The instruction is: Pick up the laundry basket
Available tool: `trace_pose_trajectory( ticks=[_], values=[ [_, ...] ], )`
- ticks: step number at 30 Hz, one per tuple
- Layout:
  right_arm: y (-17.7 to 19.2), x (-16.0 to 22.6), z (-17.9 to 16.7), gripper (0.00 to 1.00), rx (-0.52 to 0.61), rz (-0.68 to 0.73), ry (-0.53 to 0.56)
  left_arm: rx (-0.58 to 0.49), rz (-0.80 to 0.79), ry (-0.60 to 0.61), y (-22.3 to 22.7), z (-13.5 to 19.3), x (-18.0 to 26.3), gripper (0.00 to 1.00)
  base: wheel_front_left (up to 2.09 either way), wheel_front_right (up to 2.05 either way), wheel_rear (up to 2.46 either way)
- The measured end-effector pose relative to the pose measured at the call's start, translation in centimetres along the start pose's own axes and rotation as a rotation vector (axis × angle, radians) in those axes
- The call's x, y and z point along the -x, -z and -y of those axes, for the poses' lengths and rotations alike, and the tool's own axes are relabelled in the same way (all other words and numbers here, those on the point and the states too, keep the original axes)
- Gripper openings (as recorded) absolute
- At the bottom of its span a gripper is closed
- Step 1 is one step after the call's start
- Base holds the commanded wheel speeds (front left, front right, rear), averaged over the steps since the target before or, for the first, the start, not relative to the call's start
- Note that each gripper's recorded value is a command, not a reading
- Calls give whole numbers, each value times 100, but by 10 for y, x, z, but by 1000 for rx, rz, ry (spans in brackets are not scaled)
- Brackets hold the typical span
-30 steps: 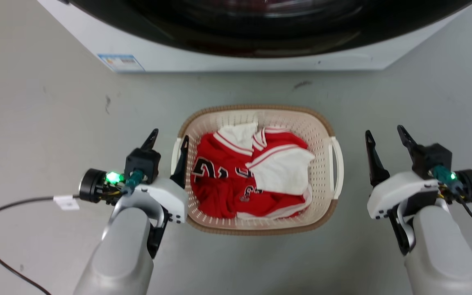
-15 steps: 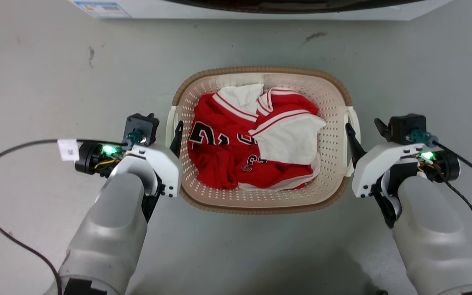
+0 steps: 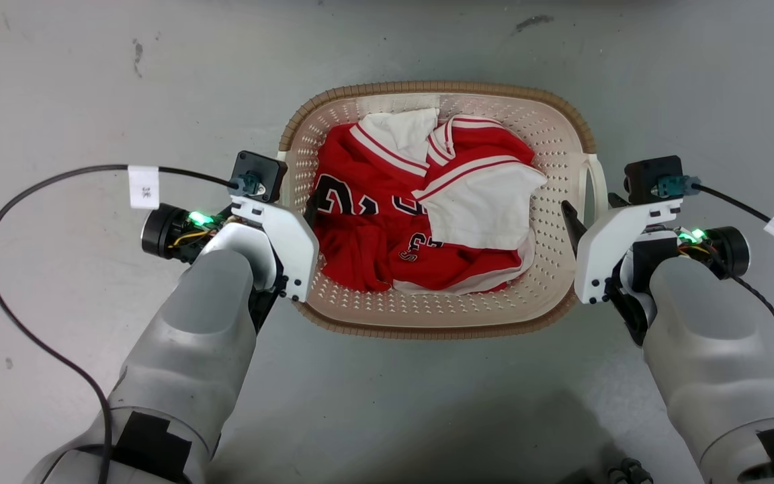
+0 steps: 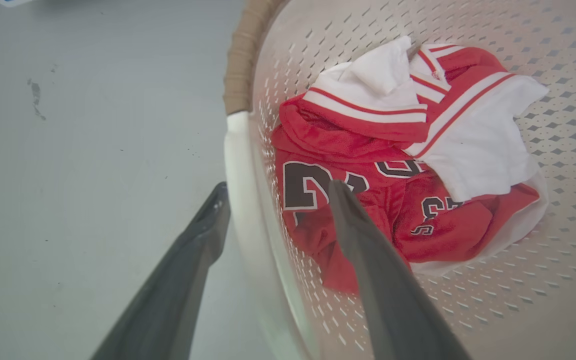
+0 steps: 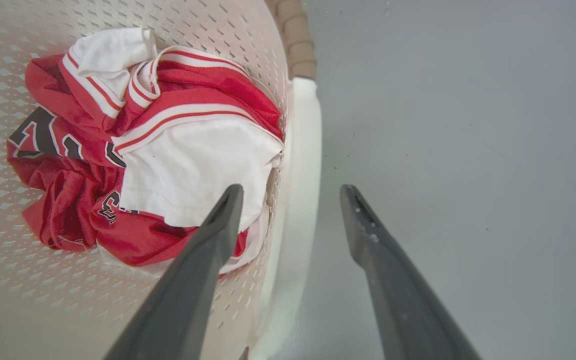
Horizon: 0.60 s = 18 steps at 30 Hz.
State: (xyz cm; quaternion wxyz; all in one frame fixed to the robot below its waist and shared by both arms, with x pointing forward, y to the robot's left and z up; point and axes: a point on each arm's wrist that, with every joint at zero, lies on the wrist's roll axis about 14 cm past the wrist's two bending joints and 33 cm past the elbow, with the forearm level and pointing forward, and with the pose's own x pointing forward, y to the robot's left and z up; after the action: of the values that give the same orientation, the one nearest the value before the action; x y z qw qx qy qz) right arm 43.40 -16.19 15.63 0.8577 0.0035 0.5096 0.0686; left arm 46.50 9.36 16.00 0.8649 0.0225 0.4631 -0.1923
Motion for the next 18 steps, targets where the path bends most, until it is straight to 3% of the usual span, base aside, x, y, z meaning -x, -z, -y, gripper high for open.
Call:
trace_pose_trajectory(
  ticks=[18],
  values=[
    [13,-18,-5,100,9,-85,-17,4,-97,31,16,-1,-12,100,0,0,0]
  ],
)
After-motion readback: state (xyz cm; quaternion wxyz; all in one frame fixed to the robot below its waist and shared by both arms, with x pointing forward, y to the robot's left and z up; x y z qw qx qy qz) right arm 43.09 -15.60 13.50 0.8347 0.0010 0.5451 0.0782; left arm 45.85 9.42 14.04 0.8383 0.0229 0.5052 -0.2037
